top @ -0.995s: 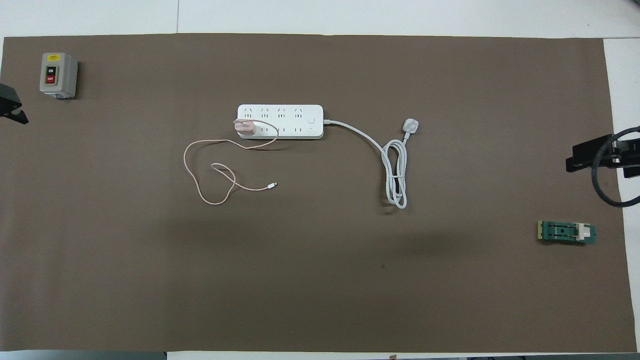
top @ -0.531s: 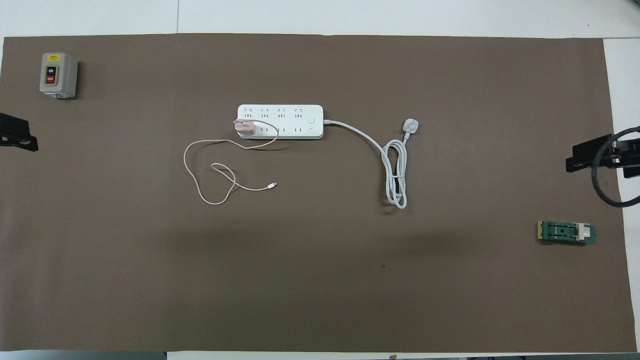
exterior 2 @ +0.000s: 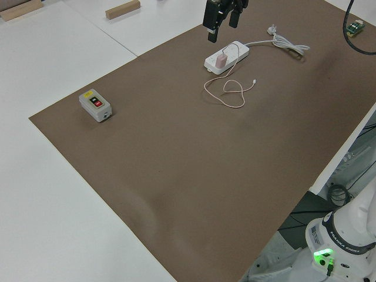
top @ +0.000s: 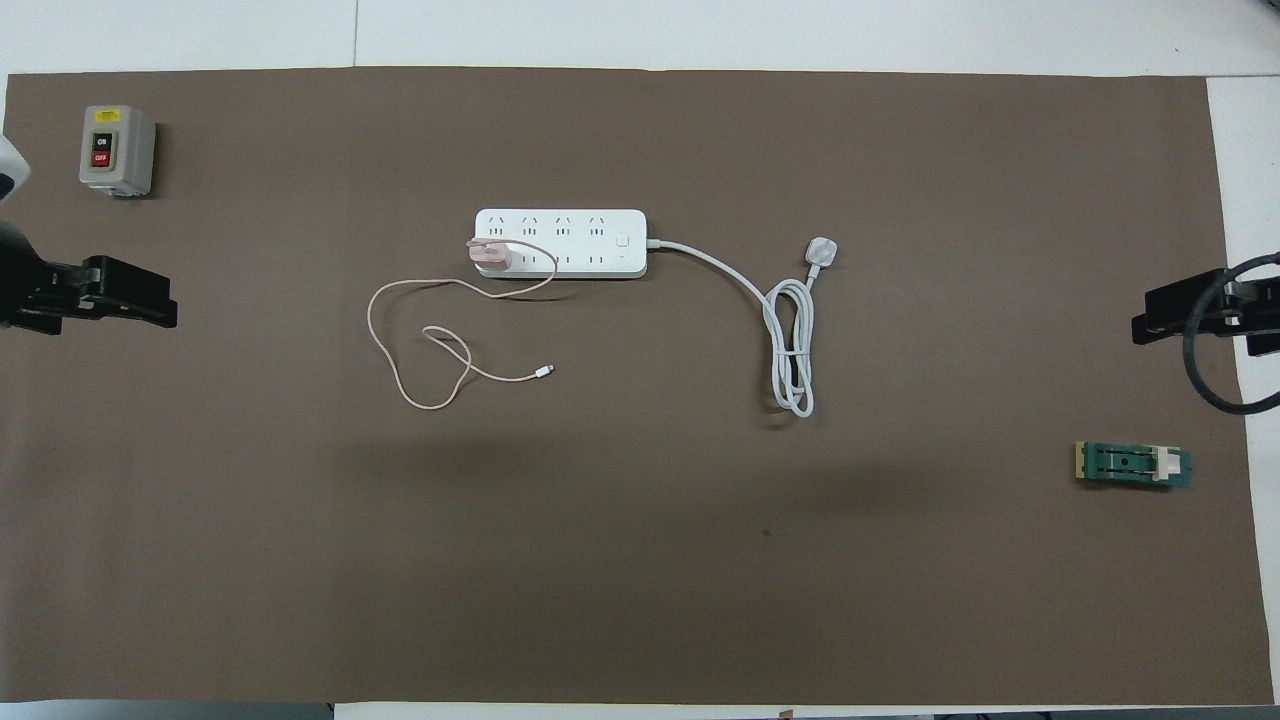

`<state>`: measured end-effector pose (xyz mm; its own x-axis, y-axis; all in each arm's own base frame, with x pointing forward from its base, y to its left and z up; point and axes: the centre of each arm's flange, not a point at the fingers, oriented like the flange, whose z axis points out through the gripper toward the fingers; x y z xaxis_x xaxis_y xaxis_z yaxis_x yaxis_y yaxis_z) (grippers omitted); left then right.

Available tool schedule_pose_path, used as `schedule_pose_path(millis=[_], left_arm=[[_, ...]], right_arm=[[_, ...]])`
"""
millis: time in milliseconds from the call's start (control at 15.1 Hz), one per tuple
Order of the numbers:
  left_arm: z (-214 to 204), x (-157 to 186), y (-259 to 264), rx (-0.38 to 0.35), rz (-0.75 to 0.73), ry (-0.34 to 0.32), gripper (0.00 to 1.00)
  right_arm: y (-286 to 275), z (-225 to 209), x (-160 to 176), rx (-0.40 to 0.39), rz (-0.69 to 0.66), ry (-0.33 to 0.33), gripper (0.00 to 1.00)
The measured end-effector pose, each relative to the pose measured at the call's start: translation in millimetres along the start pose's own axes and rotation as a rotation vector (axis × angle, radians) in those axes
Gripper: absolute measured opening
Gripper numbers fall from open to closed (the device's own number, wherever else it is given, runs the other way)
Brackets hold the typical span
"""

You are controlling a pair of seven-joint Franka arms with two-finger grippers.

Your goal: Plug charger into power strip

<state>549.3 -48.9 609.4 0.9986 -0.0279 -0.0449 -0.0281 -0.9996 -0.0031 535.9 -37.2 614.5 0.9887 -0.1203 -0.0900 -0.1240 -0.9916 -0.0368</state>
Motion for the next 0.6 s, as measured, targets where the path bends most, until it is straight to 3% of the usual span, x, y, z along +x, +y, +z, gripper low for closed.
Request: schedule_pose_path(millis=[597], left_arm=[[1.9, -4.7, 13.6, -0.011, 0.022, -0.021, 1.0]], right_arm=[[0.0, 0.0, 0.0, 0.0, 0.0, 0.0, 1.0]])
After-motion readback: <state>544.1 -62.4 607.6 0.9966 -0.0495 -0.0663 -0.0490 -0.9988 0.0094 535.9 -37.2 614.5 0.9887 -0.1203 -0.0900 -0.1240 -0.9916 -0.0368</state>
